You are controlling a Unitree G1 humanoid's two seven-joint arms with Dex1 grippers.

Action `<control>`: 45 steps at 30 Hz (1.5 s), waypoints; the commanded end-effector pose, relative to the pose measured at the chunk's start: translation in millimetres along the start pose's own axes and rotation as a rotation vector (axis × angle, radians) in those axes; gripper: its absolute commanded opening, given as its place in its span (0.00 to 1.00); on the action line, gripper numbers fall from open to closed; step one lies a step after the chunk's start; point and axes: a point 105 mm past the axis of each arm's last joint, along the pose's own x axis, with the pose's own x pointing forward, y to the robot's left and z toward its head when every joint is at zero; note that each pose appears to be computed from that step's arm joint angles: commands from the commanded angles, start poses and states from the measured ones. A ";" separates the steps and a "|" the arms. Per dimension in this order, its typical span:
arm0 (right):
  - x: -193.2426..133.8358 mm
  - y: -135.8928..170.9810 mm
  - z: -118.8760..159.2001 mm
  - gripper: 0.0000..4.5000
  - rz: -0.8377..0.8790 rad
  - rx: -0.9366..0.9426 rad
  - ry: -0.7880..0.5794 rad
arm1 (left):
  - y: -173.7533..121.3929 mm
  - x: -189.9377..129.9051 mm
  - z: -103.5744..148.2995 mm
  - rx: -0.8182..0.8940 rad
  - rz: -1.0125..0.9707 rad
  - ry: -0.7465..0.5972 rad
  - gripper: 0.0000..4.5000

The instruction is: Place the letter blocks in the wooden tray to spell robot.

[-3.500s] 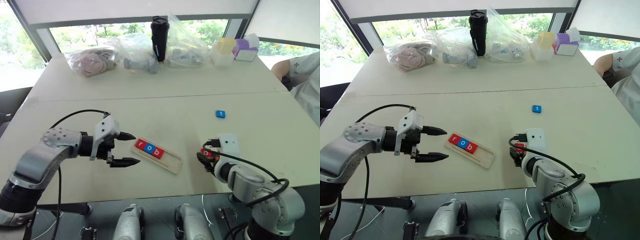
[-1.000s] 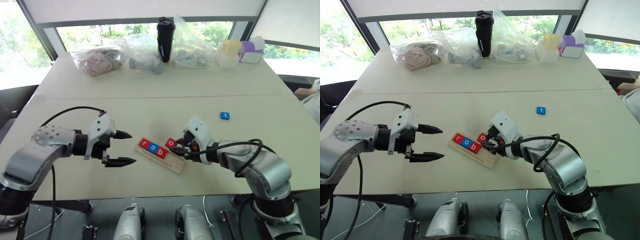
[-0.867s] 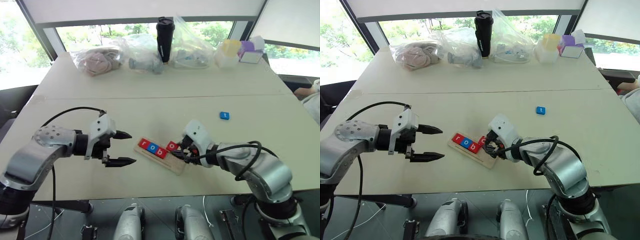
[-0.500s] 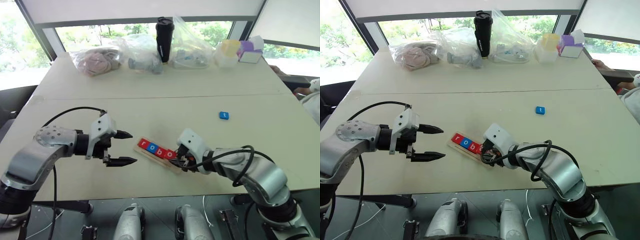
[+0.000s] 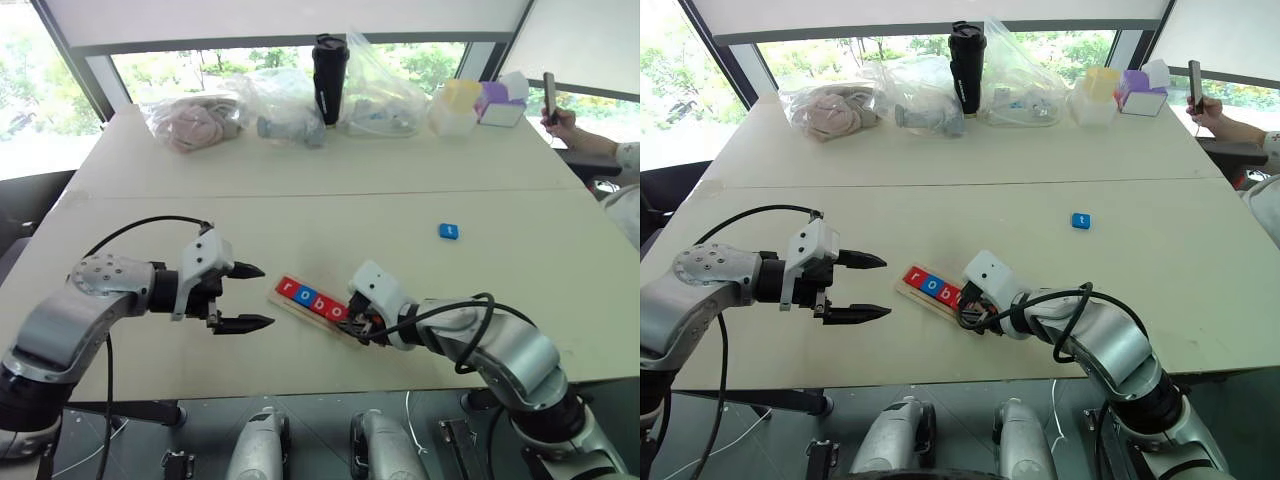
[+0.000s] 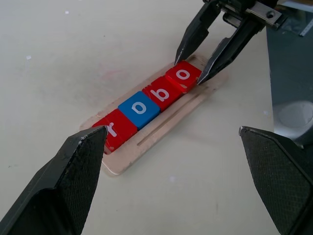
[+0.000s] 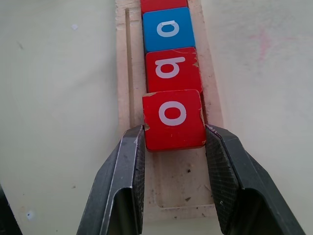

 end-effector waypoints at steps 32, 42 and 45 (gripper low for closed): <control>-1.4 -15.9 13.0 0.99 -0.099 -0.080 -0.043 | -2.5 4.6 6.6 0.036 -0.001 -0.021 1.00; -2.3 -19.8 17.3 0.99 -0.116 -0.099 -0.063 | -2.5 4.9 6.2 0.034 0.003 -0.022 1.00; -17.3 -13.5 46.8 0.99 -0.042 -0.092 -0.218 | -2.2 4.3 5.9 0.033 0.005 -0.020 1.00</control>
